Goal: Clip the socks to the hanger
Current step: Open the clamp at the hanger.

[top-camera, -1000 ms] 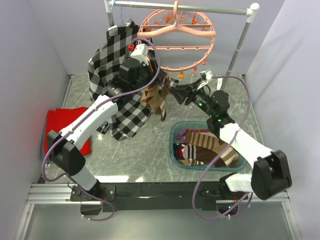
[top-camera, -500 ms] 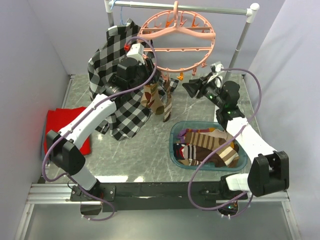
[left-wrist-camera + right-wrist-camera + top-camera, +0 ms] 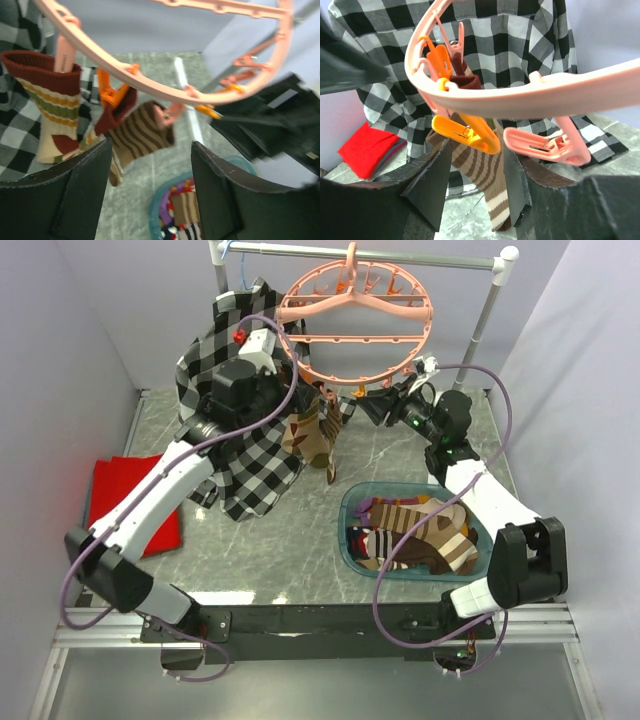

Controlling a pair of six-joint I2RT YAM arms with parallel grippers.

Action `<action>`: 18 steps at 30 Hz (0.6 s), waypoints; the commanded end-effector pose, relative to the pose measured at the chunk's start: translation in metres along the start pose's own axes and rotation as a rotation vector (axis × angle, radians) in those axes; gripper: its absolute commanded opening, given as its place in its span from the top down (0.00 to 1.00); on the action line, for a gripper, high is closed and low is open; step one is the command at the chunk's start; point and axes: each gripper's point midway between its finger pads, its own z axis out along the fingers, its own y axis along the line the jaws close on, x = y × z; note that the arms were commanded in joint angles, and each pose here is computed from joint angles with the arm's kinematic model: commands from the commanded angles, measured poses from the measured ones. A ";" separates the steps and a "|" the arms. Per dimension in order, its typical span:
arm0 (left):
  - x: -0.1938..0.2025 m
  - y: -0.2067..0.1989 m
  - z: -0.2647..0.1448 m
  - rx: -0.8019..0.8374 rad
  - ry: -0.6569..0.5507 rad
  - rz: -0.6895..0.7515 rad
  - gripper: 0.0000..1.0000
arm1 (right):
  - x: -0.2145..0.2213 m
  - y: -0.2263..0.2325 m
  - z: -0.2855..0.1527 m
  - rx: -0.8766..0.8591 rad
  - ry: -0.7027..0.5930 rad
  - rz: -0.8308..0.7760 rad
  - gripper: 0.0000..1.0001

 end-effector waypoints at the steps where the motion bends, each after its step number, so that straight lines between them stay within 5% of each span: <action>1: -0.006 -0.040 -0.031 0.131 -0.016 -0.010 0.30 | -0.037 0.017 0.011 -0.044 -0.108 -0.067 0.49; 7: 0.001 -0.068 -0.038 0.186 -0.007 -0.010 0.28 | -0.035 0.029 0.019 -0.034 -0.122 -0.104 0.53; 18: -0.002 -0.059 -0.016 0.075 -0.003 -0.031 0.30 | -0.024 0.046 0.024 -0.015 -0.112 -0.166 0.61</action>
